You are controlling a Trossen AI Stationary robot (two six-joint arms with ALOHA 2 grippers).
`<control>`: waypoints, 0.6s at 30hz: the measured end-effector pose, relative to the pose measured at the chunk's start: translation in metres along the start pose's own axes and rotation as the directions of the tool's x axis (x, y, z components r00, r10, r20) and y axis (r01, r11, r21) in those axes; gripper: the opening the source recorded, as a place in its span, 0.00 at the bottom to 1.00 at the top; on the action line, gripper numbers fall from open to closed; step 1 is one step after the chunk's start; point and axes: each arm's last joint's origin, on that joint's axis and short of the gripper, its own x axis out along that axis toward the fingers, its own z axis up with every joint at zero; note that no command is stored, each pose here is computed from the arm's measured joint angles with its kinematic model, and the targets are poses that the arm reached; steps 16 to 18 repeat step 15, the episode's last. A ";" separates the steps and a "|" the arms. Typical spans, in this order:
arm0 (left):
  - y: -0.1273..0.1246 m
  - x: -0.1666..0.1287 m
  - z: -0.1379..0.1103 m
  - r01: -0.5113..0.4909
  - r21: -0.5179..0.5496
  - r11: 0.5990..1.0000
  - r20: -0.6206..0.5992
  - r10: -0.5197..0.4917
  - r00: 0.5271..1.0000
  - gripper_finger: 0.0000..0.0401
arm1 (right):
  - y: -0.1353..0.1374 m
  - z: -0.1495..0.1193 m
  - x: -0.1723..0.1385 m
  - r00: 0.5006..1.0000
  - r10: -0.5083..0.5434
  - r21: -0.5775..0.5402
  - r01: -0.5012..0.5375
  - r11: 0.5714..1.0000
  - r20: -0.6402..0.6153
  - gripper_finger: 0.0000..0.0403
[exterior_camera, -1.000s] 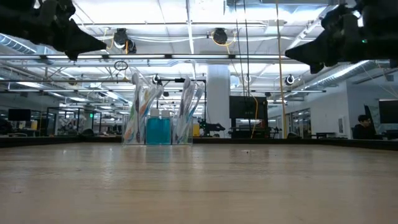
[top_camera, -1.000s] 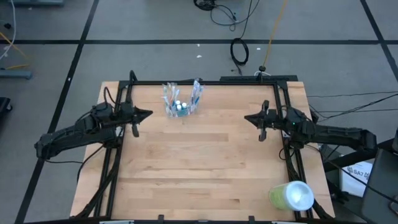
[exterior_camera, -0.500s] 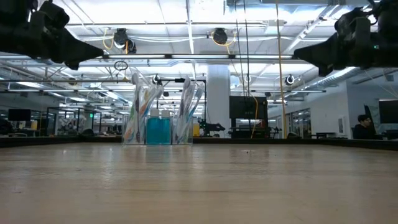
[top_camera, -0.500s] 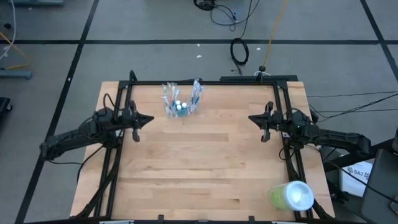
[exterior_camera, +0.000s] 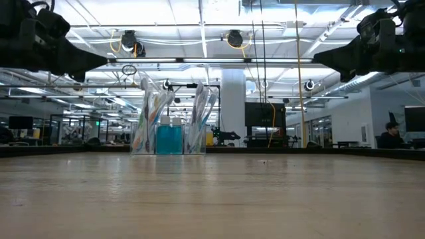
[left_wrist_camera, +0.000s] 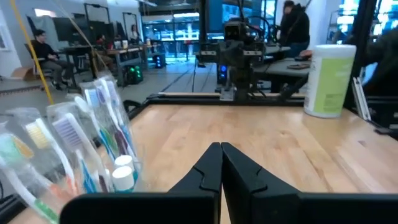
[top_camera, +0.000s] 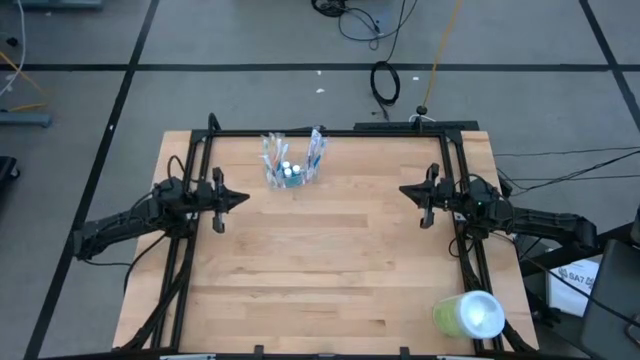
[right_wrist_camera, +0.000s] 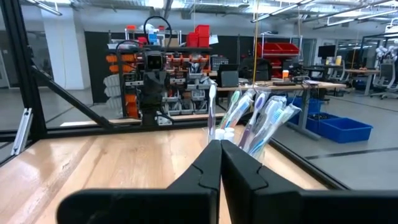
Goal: Pick & Place toothbrushing station
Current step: Return to Home Position
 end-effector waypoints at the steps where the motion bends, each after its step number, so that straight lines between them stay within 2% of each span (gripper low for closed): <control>1: 0.000 0.001 -0.002 -0.002 -0.011 1.000 0.004 0.002 1.000 0.01 | 0.000 0.000 0.000 1.000 0.000 0.000 0.000 1.000 0.000 0.00; 4: 0.001 0.003 -0.009 -0.014 -0.026 1.000 0.042 0.015 0.999 0.03 | 0.000 0.000 0.000 1.000 0.000 0.000 0.000 1.000 0.000 0.00; 11: 0.000 0.004 -0.010 -0.008 -0.047 0.999 0.027 0.009 1.000 0.01 | 0.000 0.000 0.000 1.000 0.000 0.000 0.000 1.000 -0.001 0.01; 15: 0.001 0.004 -0.010 -0.008 -0.064 0.998 0.030 0.010 0.999 0.06 | 0.000 0.000 0.000 1.000 0.000 0.000 0.000 1.000 -0.001 0.01; 18: 0.001 0.004 -0.010 -0.008 -0.064 0.998 0.030 0.010 0.999 0.06 | 0.000 0.000 0.000 1.000 0.000 0.000 0.000 1.000 -0.001 0.01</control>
